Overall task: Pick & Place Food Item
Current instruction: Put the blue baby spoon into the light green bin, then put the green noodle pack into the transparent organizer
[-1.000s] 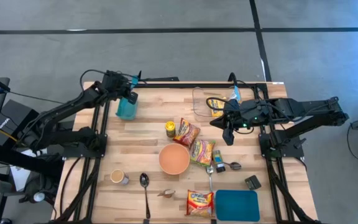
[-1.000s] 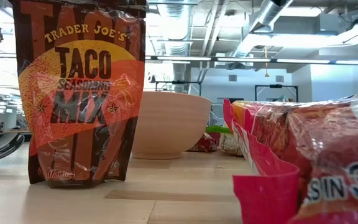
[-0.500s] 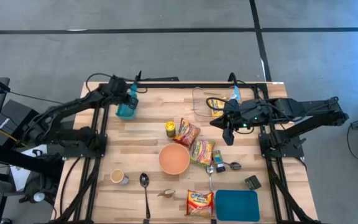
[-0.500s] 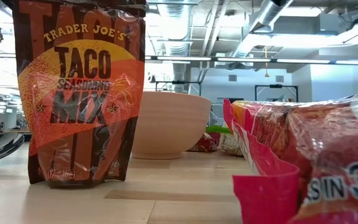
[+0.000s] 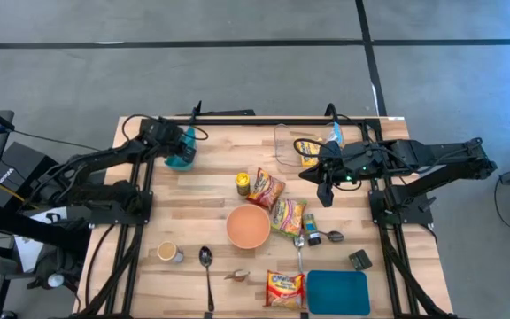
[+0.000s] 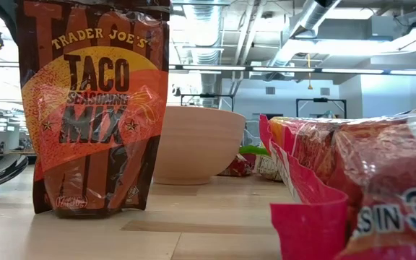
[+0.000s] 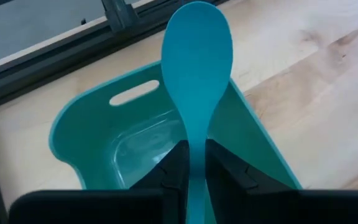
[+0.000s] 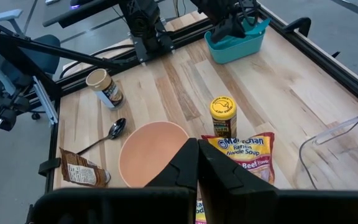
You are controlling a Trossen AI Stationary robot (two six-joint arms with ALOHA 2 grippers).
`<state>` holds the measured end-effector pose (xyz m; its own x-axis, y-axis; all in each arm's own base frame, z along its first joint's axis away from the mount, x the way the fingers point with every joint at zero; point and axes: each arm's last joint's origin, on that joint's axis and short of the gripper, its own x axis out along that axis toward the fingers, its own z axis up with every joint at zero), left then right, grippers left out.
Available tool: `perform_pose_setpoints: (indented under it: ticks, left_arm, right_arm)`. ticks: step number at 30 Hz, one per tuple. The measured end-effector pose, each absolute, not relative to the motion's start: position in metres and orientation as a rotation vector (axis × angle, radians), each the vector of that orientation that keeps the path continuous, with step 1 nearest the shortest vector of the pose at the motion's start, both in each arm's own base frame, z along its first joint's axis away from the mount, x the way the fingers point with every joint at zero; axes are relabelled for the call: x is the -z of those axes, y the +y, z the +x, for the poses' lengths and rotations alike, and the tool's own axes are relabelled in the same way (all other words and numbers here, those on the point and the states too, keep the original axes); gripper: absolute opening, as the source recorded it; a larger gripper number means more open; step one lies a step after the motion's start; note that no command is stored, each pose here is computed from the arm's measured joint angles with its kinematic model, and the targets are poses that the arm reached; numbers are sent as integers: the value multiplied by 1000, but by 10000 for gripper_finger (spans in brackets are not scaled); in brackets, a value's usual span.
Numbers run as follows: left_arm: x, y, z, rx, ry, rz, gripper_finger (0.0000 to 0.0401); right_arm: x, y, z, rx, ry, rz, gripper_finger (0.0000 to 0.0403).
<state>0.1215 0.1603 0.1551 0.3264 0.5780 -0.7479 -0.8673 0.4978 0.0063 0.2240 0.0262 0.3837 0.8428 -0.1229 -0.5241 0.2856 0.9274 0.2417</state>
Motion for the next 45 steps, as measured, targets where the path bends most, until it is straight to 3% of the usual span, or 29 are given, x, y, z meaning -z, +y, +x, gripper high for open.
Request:
perform_pose_setpoints:
  ticks: [8,22,45]
  left_arm:
    - [-154,159,121,-986,773,-439,43]
    - [-153,159,121,-990,774,-451,91]
    - [-155,157,120,-987,749,-509,92]
  right_arm:
    - [-384,26,224,220,527,320,1]
    - [-384,26,224,219,526,320,1]
    - [-384,26,224,219,529,317,1]
